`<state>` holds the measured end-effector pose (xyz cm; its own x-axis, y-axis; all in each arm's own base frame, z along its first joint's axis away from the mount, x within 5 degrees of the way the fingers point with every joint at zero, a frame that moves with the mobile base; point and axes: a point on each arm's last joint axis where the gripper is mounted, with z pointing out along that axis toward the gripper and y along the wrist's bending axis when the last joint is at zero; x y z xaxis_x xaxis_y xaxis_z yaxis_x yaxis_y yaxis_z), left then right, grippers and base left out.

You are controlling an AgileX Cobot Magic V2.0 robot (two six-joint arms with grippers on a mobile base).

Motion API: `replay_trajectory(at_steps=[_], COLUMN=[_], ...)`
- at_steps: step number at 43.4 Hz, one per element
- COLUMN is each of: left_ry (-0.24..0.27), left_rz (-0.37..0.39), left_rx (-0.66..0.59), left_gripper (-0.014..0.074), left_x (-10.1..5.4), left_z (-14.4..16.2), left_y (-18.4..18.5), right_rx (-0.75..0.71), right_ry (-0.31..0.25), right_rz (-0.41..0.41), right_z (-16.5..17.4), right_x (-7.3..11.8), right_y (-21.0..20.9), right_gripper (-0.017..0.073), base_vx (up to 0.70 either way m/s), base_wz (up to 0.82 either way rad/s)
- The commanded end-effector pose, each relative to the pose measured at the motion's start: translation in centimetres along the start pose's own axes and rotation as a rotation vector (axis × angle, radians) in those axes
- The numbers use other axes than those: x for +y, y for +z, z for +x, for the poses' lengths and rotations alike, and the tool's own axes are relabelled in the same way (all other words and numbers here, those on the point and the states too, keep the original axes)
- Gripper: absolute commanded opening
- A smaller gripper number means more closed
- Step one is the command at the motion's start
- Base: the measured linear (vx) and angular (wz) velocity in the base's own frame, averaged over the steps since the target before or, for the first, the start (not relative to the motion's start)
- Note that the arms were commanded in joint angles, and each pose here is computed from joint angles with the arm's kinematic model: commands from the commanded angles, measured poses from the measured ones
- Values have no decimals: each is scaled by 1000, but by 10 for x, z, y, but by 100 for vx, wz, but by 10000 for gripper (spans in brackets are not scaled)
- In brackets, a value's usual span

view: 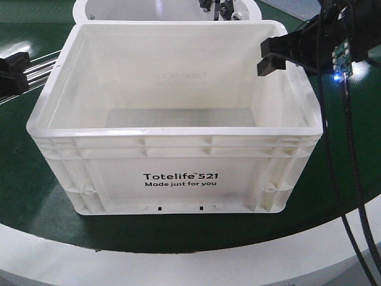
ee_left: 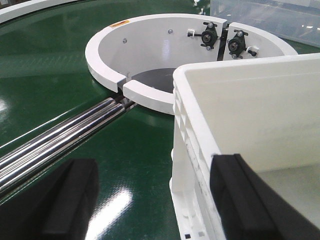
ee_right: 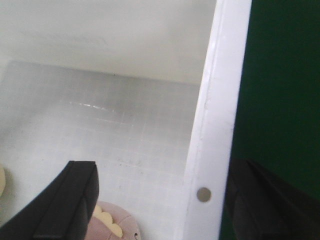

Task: Place moving items into box and shelve
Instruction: 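Grip the crate's side rims with the left and right grippers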

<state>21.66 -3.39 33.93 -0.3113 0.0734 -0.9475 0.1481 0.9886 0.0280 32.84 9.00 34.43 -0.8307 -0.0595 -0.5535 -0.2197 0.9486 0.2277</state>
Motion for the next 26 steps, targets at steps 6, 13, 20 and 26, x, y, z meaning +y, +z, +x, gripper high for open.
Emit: replay_trajectory(at_steps=[6, 13, 20, 26], left_ry=[-18, -18, -18, -18], left_rz=[8, 7, 7, 6], left_rx=[-96, -91, -89, -80], left_gripper=[564, 564, 564, 564], left_x=[0, 0, 0, 0], left_z=[-17, -16, -16, -15], left_y=[-8, -8, -8, -8], right_rx=[-80, -49, -32, -28], right_ry=[19, 23, 25, 34], right_rz=[-11, -11, -8, -8], right_z=[-10, -9, -8, -8], right_x=[2, 1, 0, 0], right_y=[-12, -6, -1, 0], right_gripper=[554, 554, 541, 486], base_vx=[0, 0, 0, 0], base_wz=[0, 0, 0, 0])
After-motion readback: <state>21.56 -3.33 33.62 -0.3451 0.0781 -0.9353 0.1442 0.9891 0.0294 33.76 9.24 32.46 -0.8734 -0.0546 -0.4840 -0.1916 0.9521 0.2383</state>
